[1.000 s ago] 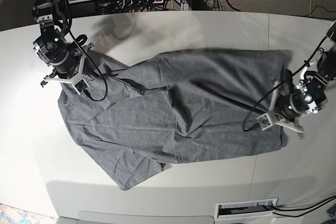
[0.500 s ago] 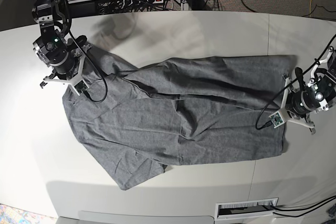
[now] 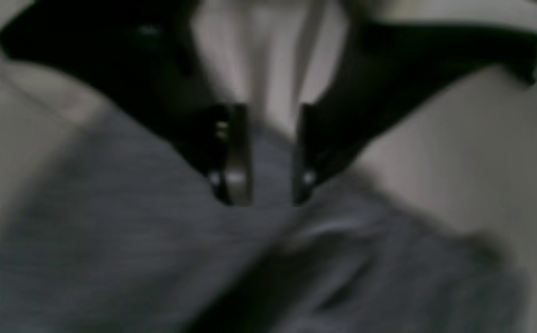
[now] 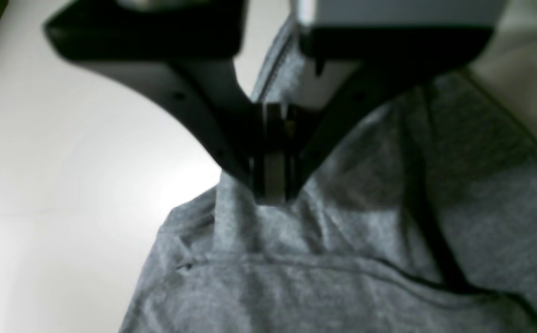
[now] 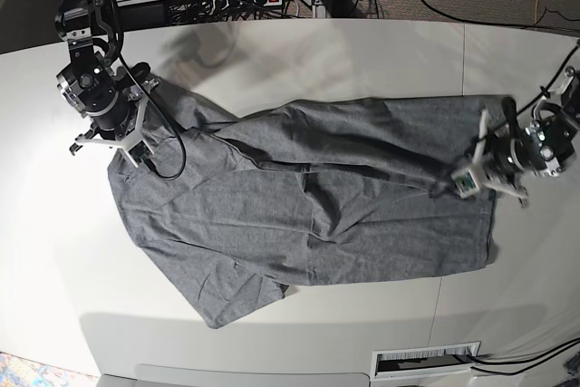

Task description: Fold the T-shirt properly

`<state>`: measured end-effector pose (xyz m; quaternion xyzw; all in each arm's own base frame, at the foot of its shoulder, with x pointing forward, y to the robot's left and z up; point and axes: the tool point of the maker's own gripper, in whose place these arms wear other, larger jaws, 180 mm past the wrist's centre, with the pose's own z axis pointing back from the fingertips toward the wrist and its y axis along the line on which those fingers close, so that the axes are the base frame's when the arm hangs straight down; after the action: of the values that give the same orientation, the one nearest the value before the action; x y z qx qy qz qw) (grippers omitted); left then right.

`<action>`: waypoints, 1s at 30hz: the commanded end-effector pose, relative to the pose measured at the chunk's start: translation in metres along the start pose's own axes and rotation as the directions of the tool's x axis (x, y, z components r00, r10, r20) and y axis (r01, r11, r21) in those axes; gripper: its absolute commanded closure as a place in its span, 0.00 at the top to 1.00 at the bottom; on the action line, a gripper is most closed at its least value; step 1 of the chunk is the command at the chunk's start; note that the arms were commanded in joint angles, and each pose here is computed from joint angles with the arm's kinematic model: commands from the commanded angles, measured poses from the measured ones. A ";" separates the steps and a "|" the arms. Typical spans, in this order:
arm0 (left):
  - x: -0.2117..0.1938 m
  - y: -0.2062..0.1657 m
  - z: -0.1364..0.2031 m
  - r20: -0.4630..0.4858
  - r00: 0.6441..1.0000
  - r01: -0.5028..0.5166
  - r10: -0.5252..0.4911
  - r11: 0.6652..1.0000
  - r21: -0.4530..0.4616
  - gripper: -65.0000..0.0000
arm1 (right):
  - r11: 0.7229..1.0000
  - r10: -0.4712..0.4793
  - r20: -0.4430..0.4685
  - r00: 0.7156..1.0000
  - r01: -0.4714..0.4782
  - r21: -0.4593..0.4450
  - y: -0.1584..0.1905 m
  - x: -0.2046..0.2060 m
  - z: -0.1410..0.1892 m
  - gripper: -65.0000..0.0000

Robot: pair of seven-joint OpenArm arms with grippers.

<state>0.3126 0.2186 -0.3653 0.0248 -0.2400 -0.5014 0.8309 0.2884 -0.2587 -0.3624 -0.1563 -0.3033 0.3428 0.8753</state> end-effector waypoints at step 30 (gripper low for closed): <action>-0.077 -0.075 -0.031 -0.174 0.974 0.132 -0.143 0.989 -0.074 0.00 | 0.998 -0.050 -0.112 0.992 0.044 -0.054 -0.035 -0.022 -0.017 0.00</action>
<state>0.2718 0.2047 -0.4180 0.0352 -0.2542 -0.5384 0.8026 0.2945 -0.2939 -0.3810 -0.1783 -0.2491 0.3070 0.9011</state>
